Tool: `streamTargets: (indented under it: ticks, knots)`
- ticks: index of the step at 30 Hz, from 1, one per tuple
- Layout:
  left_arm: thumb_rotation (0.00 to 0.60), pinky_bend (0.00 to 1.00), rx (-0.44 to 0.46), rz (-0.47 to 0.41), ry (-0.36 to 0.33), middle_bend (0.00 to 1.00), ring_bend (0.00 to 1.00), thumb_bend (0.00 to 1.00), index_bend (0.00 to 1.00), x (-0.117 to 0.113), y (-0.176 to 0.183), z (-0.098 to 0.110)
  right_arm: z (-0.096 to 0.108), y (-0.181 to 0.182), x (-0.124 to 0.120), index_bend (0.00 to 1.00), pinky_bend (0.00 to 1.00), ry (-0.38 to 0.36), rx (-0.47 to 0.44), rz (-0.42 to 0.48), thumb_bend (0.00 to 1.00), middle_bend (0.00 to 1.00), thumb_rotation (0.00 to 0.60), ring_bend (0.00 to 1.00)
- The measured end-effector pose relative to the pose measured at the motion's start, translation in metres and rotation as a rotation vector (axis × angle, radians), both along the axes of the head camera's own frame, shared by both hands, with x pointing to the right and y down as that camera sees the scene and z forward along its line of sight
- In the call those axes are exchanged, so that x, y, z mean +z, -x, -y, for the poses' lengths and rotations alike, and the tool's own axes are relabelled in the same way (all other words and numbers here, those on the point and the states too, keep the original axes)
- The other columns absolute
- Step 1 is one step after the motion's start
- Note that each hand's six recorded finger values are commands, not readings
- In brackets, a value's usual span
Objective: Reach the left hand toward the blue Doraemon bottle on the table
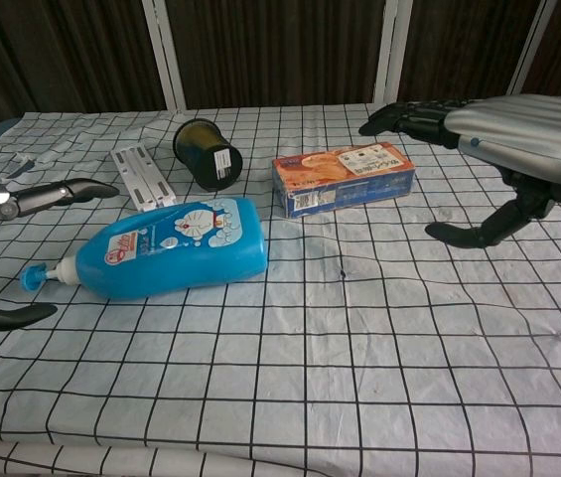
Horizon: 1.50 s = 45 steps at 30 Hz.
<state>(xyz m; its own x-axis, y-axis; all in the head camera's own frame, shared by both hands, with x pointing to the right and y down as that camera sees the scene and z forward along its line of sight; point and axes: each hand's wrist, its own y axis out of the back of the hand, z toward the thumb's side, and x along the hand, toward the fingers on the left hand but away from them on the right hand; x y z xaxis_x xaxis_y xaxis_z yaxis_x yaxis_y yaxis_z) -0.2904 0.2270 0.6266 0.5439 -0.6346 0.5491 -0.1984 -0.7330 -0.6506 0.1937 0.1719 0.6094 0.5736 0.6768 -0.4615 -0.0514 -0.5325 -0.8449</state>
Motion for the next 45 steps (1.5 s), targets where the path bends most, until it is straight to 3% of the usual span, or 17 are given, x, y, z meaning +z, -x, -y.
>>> streamTargets:
  ticks: [8, 11, 13, 15, 16, 18, 20, 24, 28, 32, 38, 45]
  knots:
    - [0.600, 0.00, -0.006, 0.009, 0.004, 0.00, 0.00, 0.34, 0.00, 0.003, 0.001, -0.002, -0.001, -0.010, -0.004, 0.00, 0.00, -0.007, 0.013, -0.009, 0.30, 0.00, 0.600, 0.00]
    - [0.600, 0.10, -0.030, 0.028, -0.012, 0.03, 0.03, 0.39, 0.00, 0.003, 0.004, -0.001, -0.001, -0.023, -0.008, 0.00, 0.00, -0.016, 0.032, -0.025, 0.30, 0.00, 0.600, 0.00]
    - [0.600, 0.43, -0.048, 0.050, -0.044, 0.26, 0.26, 0.41, 0.00, 0.003, 0.006, 0.000, -0.003, -0.037, -0.011, 0.00, 0.00, -0.021, 0.055, -0.041, 0.30, 0.00, 0.600, 0.00]
    - [0.600, 0.80, -0.061, 0.077, -0.083, 0.60, 0.62, 0.42, 0.00, 0.003, 0.008, 0.002, -0.007, -0.053, -0.016, 0.00, 0.00, -0.030, 0.083, -0.052, 0.30, 0.00, 0.600, 0.00]
    - [0.600, 0.89, -0.068, 0.099, -0.109, 0.73, 0.75, 0.42, 0.00, 0.004, 0.009, 0.002, -0.009, -0.061, -0.018, 0.00, 0.00, -0.036, 0.095, -0.057, 0.30, 0.00, 0.600, 0.00]
    - [0.600, 0.97, -0.078, 0.130, -0.147, 0.91, 0.91, 0.42, 0.00, 0.004, 0.010, 0.001, -0.014, -0.079, -0.022, 0.00, 0.00, -0.049, 0.121, -0.070, 0.30, 0.00, 0.600, 0.00]
    - [0.600, 1.00, -0.092, 0.160, -0.180, 0.99, 0.99, 0.43, 0.00, 0.004, 0.010, -0.001, -0.019, -0.104, -0.027, 0.00, 0.00, -0.063, 0.161, -0.090, 0.30, 0.00, 0.600, 0.00]
    - [0.600, 1.00, -0.103, 0.201, -0.187, 1.00, 1.00, 0.43, 0.00, 0.008, 0.008, -0.006, -0.028, -0.147, -0.032, 0.00, 0.00, -0.074, 0.236, -0.114, 0.30, 0.00, 0.600, 0.00]
    - [0.600, 1.00, -0.112, 0.249, -0.151, 1.00, 1.00, 0.43, 0.00, 0.021, 0.002, -0.007, -0.036, -0.181, -0.029, 0.00, 0.00, -0.052, 0.295, -0.139, 0.30, 0.00, 0.600, 0.00]
    - [0.600, 1.00, -0.132, 0.282, -0.087, 1.00, 1.00, 0.43, 0.00, 0.040, -0.008, -0.008, -0.041, -0.194, -0.024, 0.00, 0.00, -0.015, 0.326, -0.142, 0.30, 0.00, 0.600, 0.00]
    - [0.600, 1.00, -0.111, 0.342, -0.050, 1.00, 1.00, 0.43, 0.00, 0.057, -0.026, -0.012, -0.046, -0.197, -0.023, 0.00, 0.00, -0.003, 0.322, -0.163, 0.30, 0.00, 0.600, 0.00]
    - [0.600, 1.00, -0.109, 0.359, -0.041, 1.00, 1.00, 0.43, 0.00, 0.058, -0.033, -0.014, -0.047, -0.199, -0.028, 0.00, 0.00, -0.002, 0.329, -0.160, 0.30, 0.00, 0.600, 0.00]
